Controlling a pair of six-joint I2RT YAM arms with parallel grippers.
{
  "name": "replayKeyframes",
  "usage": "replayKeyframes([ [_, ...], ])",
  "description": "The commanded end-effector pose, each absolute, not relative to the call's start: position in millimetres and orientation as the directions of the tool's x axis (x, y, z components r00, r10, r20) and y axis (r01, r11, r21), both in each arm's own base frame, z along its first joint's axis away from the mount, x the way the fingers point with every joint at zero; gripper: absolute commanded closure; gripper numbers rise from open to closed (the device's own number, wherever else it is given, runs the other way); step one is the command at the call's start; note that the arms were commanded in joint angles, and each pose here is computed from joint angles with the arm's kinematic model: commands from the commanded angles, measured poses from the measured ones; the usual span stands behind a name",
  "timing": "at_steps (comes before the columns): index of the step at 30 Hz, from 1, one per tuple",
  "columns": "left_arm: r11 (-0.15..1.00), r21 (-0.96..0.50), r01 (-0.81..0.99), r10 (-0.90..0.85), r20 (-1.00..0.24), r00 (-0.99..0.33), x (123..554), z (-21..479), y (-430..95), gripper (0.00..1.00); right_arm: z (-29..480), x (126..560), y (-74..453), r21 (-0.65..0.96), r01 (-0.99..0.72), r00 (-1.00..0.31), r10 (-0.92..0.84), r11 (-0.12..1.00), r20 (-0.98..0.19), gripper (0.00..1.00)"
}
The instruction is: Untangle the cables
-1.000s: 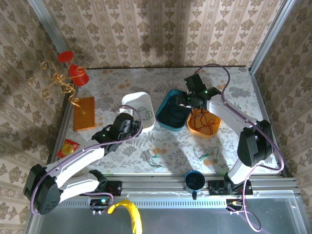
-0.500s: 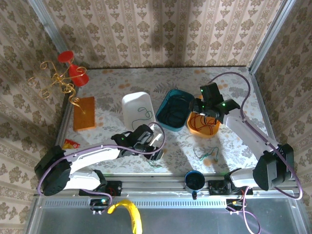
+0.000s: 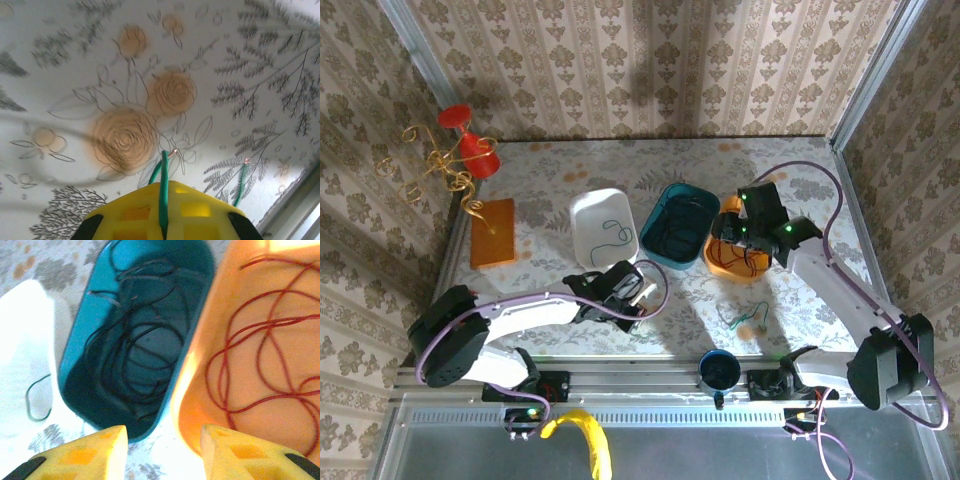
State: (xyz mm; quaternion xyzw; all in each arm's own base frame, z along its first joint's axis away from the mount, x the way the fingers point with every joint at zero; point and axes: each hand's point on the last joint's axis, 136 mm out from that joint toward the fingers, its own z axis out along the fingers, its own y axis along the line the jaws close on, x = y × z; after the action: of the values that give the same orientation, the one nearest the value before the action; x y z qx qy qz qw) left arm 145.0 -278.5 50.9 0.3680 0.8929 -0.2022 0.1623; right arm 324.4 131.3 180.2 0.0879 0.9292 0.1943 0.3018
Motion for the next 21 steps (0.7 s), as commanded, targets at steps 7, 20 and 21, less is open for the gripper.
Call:
replayKeyframes([
  [7,0.593,-0.481,0.646,0.039,-0.784,-0.619,215,196,-287,1.00,191,256,231,0.695,-0.343,-0.878,0.048,0.632,-0.476,0.51],
  [20,0.658,-0.473,0.586,-0.061,-0.809,-0.585,235,220,-269,1.00,198,246,269,0.749,-0.395,-0.879,0.018,0.532,-0.477,0.50],
  [21,0.694,-0.469,0.546,-0.085,-0.807,-0.585,242,217,-261,1.00,194,249,267,0.741,-0.382,-0.880,0.029,0.553,-0.475,0.50],
])
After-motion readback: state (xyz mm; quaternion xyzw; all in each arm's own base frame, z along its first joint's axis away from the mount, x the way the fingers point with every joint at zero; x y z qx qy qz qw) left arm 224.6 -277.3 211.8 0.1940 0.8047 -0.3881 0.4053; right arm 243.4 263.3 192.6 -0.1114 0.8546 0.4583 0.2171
